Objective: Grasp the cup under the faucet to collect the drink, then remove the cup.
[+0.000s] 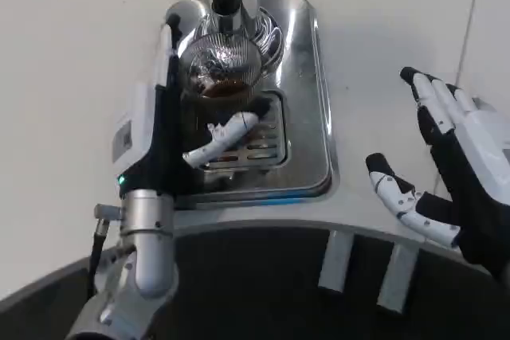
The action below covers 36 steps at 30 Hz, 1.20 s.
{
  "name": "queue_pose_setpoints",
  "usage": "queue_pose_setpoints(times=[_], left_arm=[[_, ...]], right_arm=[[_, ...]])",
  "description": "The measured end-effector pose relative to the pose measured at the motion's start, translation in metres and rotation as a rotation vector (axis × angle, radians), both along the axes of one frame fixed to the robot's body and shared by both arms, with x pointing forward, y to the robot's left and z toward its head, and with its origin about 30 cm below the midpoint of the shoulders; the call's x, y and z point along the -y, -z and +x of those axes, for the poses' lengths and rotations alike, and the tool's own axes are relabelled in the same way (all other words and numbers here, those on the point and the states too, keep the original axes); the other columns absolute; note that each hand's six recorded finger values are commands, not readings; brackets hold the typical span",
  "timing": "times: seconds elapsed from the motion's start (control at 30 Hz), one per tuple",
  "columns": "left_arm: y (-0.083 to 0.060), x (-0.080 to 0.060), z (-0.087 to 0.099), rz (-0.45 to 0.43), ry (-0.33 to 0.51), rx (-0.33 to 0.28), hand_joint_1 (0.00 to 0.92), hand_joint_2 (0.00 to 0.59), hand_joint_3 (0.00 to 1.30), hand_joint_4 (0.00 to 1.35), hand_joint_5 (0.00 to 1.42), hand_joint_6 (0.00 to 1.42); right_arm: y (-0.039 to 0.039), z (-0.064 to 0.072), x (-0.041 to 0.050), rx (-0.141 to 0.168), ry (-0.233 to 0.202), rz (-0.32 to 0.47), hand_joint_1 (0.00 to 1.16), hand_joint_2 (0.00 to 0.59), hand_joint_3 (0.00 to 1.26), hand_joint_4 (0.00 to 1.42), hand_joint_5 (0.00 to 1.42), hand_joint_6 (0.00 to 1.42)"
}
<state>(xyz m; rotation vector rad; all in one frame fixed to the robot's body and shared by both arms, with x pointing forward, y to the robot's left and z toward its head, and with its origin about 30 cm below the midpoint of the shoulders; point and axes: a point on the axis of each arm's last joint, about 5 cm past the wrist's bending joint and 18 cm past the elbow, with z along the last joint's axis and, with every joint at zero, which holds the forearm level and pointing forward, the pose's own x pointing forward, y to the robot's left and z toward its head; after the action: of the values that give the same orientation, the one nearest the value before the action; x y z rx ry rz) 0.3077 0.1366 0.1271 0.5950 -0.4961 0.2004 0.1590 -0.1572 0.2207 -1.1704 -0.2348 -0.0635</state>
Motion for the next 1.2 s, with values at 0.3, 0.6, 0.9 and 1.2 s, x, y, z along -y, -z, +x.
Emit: queue_pose_setpoints(times=[0.3, 0.6, 0.9, 1.2], left_arm=[[0.0, 0.032, 0.005, -0.081, -0.114, 0.017, 0.525, 0.081, 0.75, 0.92, 1.18, 1.42], [0.001, 0.049, 0.004, -0.128, -0.125, 0.039, 0.685, 0.104, 1.02, 1.19, 1.36, 1.42], [0.003, 0.034, 0.002, -0.107, -0.129, 0.067, 0.713, 0.091, 1.05, 1.18, 1.33, 1.42], [0.014, 0.014, -0.014, -0.092, -0.135, 0.085, 0.735, 0.076, 1.06, 1.18, 1.33, 1.42]], right_arm=[[-0.0008, 0.0, 0.0045, -0.007, 0.028, 0.005, 0.31, 0.481, 0.0, 0.0, 0.0, 0.0], [-0.0077, 0.001, 0.0002, -0.01, 0.054, -0.002, 0.31, 0.476, 0.0, 0.0, 0.0, 0.0], [-0.0074, 0.009, -0.0034, -0.033, 0.028, 0.019, 0.3, 0.468, 0.0, 0.0, 0.0, 0.0], [-0.0014, 0.024, 0.0007, -0.07, -0.016, 0.033, 0.28, 0.472, 0.0, 0.0, 0.0, 0.0]])
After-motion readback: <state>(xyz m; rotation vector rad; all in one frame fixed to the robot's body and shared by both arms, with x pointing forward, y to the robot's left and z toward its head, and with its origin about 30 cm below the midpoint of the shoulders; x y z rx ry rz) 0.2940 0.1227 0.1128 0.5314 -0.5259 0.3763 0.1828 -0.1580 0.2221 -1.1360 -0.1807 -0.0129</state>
